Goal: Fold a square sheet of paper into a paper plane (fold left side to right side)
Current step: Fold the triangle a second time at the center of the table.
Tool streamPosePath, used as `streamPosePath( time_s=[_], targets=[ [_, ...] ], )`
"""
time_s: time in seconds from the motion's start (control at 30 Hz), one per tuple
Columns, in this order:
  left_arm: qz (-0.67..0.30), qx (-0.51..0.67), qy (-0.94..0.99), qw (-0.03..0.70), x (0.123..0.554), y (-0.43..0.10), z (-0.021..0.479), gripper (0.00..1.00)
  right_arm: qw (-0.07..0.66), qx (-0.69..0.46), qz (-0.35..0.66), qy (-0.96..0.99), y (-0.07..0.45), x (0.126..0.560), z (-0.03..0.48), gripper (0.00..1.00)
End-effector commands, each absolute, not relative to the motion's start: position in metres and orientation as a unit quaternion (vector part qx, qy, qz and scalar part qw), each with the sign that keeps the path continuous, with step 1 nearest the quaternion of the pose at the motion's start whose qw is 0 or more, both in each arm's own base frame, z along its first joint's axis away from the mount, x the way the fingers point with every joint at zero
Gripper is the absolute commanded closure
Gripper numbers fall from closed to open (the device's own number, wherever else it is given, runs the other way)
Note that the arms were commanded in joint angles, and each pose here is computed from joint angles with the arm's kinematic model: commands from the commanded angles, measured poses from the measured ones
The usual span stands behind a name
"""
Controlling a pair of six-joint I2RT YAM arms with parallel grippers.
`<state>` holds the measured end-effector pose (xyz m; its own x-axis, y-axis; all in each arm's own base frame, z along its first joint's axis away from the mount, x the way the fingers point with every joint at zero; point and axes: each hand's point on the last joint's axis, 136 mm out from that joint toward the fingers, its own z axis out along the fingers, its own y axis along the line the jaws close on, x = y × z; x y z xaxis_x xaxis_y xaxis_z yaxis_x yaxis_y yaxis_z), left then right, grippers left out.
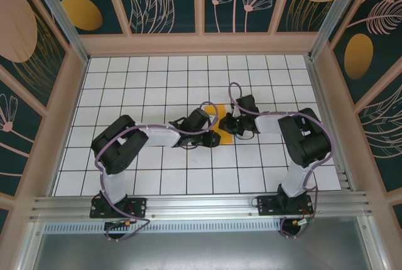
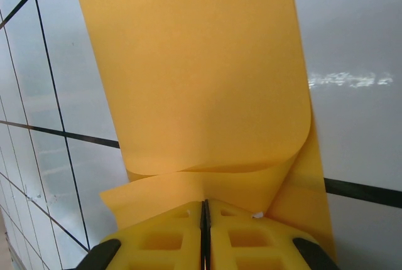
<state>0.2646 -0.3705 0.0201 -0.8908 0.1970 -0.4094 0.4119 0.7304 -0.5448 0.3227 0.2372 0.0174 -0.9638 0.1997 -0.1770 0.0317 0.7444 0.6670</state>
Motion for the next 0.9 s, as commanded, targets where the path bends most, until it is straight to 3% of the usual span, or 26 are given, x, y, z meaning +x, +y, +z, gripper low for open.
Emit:
streamPosePath(
  time_s=[0.0,0.23,0.37,0.87],
  targets=[
    [-0.290,0.152,0.937,0.125,0.249,-0.351,-0.013,0.70,0.121,0.058,0.348,0.928,0.233,0.321,0.021,0.88],
    [-0.282,0.149,0.940,0.119,0.245,-0.346,-0.020,0.75,0.148,0.046,0.363,0.919,0.231,0.320,0.056,0.94],
    [-0.278,0.149,0.941,0.120,0.245,-0.346,-0.021,0.76,0.135,0.050,0.374,0.916,0.237,0.307,0.050,0.98],
    [-0.246,0.142,0.951,0.120,0.246,-0.336,-0.028,0.79,0.104,0.040,0.338,0.935,0.255,0.292,0.011,0.97]
  ],
)
